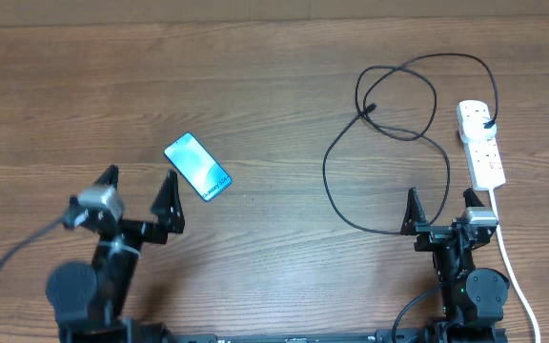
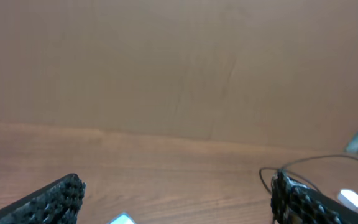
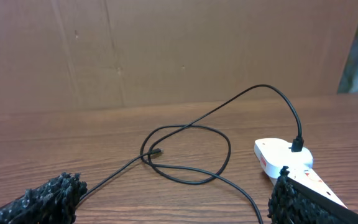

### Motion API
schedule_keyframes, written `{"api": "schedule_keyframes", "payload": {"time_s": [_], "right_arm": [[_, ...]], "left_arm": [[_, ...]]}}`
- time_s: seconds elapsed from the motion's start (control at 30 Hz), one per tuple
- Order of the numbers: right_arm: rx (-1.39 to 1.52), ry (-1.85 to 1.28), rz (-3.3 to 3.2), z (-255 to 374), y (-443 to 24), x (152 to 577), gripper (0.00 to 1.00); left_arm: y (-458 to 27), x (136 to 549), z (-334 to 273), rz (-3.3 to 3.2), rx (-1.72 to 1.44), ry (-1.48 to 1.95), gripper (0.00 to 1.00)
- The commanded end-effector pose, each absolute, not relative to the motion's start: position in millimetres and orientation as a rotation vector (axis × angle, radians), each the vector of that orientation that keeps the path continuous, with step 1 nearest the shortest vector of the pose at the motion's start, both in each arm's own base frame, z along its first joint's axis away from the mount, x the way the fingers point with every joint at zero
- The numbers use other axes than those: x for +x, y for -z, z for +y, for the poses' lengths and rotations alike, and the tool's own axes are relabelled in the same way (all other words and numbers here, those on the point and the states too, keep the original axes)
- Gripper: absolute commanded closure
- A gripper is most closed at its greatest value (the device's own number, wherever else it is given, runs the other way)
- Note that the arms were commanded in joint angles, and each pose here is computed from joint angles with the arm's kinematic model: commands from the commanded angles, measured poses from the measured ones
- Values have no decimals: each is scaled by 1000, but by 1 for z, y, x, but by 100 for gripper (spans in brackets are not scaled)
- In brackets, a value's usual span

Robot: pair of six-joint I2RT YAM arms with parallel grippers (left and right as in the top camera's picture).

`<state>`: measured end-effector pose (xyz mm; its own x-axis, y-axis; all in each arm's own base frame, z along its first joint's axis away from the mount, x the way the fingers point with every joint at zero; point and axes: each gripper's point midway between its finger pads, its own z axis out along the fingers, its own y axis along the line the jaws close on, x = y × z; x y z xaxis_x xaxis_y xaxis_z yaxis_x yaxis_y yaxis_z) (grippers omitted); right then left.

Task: Plug charger to phone and switch on socket
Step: 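Reach the left gripper forward over the blue phone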

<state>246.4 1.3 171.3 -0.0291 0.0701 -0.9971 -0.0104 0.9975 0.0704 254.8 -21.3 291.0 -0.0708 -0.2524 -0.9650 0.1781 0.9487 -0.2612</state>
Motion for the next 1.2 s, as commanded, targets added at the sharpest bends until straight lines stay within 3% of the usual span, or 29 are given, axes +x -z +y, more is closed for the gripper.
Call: {"api": "schedule_keyframes", "payload": {"time_s": [0.0,0.23,0.37,0.57,0.8,0.93,1.03,1.17], "right_arm": [[35,-68,1595,3,-169,246,0],[35,-68,1596,3,-169,246,0],[35,-68,1596,3,-169,246,0],[35,-68,1595,3,-169,246,0],[35,-68,1596,3,-169,246,0],[35,-68,1596,3,-169,246,0],[35,-68,1596,3,-169,246,0],[35,-68,1596,3,-169,246,0]], "left_arm": [[-311,278,-26,1711,-63,415,0],[-329,320,-54,1955,-29,533,0],[-321,337,-70,2137,-49,408,0],[-312,336,-99,2301,64,151,0],[-273,325,-142,2468,239,300,0],[-258,334,-137,2526,-15,299,0],[-231,349,-120,2551,-433,220,0],[-194,367,-121,2607,-526,162,0]]}}
